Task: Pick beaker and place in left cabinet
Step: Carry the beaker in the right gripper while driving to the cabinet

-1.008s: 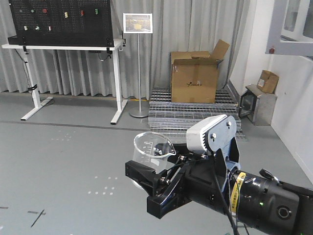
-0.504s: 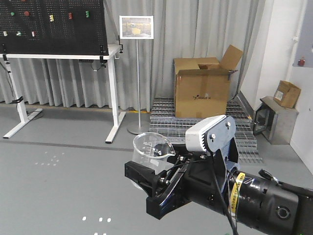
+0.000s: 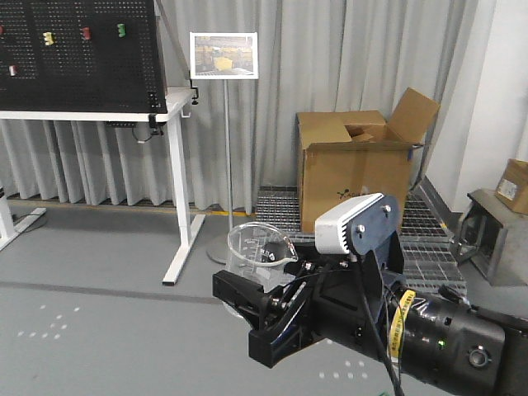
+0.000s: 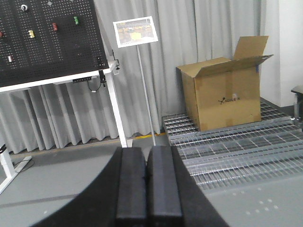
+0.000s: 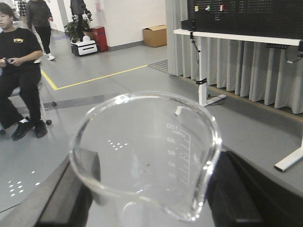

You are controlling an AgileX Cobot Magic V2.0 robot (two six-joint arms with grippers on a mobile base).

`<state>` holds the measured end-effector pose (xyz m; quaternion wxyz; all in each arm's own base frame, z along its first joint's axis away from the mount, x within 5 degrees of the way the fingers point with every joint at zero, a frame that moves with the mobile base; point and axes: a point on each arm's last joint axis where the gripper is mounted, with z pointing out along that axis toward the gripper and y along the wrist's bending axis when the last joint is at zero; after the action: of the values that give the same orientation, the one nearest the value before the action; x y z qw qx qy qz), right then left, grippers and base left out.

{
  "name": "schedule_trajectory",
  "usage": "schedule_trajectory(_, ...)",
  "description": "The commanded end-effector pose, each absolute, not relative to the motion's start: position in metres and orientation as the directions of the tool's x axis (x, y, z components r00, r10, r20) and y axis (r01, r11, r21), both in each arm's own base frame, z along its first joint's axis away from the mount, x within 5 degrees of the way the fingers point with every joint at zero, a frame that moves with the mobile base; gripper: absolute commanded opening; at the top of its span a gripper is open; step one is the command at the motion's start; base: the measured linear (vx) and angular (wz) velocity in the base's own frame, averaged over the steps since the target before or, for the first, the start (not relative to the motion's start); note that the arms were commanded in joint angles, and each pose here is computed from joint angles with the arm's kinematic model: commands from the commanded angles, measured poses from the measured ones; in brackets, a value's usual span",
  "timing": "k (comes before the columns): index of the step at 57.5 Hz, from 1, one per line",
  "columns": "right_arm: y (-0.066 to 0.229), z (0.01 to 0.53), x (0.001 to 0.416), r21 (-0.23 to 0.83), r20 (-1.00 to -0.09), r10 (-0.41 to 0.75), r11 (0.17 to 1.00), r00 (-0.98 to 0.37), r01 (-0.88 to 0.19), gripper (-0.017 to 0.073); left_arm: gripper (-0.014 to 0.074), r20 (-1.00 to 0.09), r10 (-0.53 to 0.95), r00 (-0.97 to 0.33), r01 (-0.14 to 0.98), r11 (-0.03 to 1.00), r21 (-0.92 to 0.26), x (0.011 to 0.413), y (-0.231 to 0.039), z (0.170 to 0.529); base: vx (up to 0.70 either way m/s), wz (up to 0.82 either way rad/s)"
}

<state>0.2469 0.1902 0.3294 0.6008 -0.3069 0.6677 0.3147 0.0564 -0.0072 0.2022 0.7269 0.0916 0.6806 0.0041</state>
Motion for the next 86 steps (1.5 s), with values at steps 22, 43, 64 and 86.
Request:
schedule_trajectory(22,0.1879,0.3543,0.2407,0.045,-0.999,0.047,0.589,-0.021,-0.807,0.0028,0.0001,-0.981,0.114,0.157,0.112,0.985,0.132,0.0549,-0.0074,0.2055,0.71,-0.02)
schedule_trajectory(43,0.1879,0.3543,0.2407,0.045,-0.999,0.047,0.589,-0.021,-0.807,0.0028,0.0001,-0.981,0.114,0.157,0.112,0.985,0.132,0.0549,-0.0074,0.2055,0.65,-0.13)
schedule_trajectory(64,0.1879,0.3543,0.2407,0.045,-0.999,0.047,0.589,-0.021,-0.807,0.0028,0.0001,-0.981,0.114,0.157,0.112,0.985,0.132,0.0549,-0.0074,0.2055,0.51,-0.34)
schedule_trajectory(86,0.1882,0.3536,0.2412,0.047,-0.999,0.047,0.589,-0.023,-0.807,0.0028,0.0001,-0.981,0.114,0.158,0.112,0.985,0.132,0.0549,-0.0074,0.2055,0.35,-0.52)
